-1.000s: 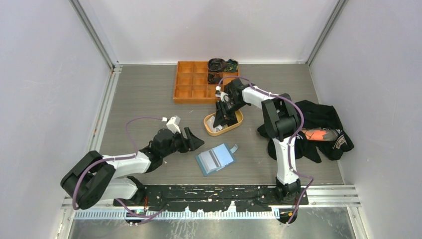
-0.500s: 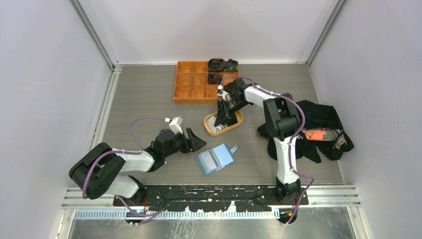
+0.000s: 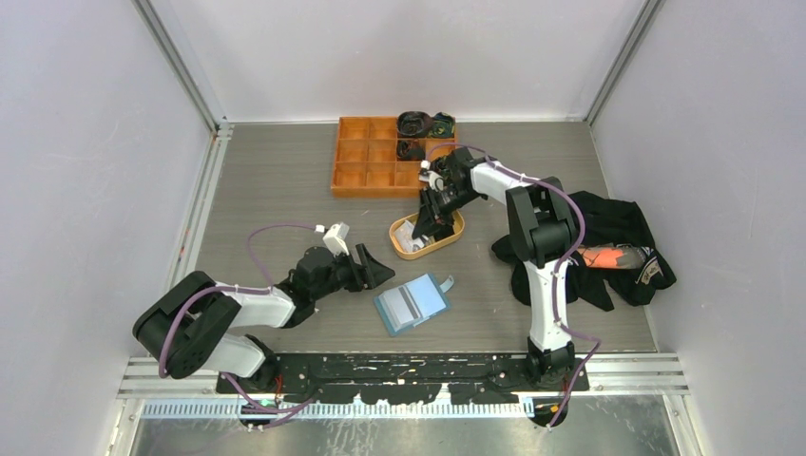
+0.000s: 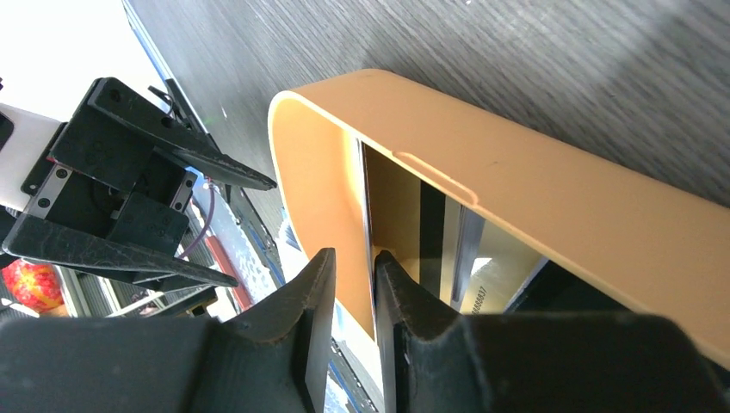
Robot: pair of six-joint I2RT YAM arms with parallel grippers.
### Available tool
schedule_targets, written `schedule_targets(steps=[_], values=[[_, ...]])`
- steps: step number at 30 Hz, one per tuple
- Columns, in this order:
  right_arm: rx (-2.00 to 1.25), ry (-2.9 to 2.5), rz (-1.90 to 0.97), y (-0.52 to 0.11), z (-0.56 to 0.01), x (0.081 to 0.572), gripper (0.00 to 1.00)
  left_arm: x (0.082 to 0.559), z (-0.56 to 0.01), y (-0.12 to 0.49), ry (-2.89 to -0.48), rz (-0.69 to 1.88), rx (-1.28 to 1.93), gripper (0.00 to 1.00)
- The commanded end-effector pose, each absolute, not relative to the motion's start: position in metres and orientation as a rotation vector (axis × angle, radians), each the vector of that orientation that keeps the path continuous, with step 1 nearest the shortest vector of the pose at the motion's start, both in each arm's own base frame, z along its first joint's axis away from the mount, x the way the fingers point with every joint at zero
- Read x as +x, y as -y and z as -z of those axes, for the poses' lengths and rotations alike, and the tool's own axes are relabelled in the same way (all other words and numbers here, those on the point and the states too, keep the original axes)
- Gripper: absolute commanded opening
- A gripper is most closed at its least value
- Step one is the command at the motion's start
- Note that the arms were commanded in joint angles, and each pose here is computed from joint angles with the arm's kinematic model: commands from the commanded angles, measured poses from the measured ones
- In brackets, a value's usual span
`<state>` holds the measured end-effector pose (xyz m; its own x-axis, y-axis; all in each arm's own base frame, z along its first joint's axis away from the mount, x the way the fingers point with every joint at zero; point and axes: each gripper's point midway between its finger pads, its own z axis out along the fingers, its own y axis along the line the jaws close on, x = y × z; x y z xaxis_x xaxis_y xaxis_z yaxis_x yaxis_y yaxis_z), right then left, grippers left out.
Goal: Put the credit cards into the card holder
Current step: Pick up the credit card from the storage box.
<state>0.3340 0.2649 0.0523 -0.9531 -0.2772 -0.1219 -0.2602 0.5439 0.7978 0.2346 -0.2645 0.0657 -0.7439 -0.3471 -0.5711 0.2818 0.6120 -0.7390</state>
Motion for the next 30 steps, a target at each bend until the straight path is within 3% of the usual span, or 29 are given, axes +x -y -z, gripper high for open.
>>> schedule_targets(steps=[1,15,23,30], values=[[0.533,2.761,1.495,-0.268,-0.082,0.343,0.29,0.239,-0.078,0.267,-2.062,1.163,-0.038,0.69],[0.484,2.771,1.497,-0.259,-0.082,0.347,0.18,0.239,-0.077,0.267,-2.064,1.160,-0.035,0.69],[0.469,2.779,1.502,-0.254,-0.084,0.349,0.17,0.239,-0.077,0.267,-2.062,1.159,-0.035,0.69],[0.467,2.792,1.487,-0.252,-0.084,0.350,0.05,0.239,-0.077,0.267,-2.063,1.159,-0.032,0.69]])
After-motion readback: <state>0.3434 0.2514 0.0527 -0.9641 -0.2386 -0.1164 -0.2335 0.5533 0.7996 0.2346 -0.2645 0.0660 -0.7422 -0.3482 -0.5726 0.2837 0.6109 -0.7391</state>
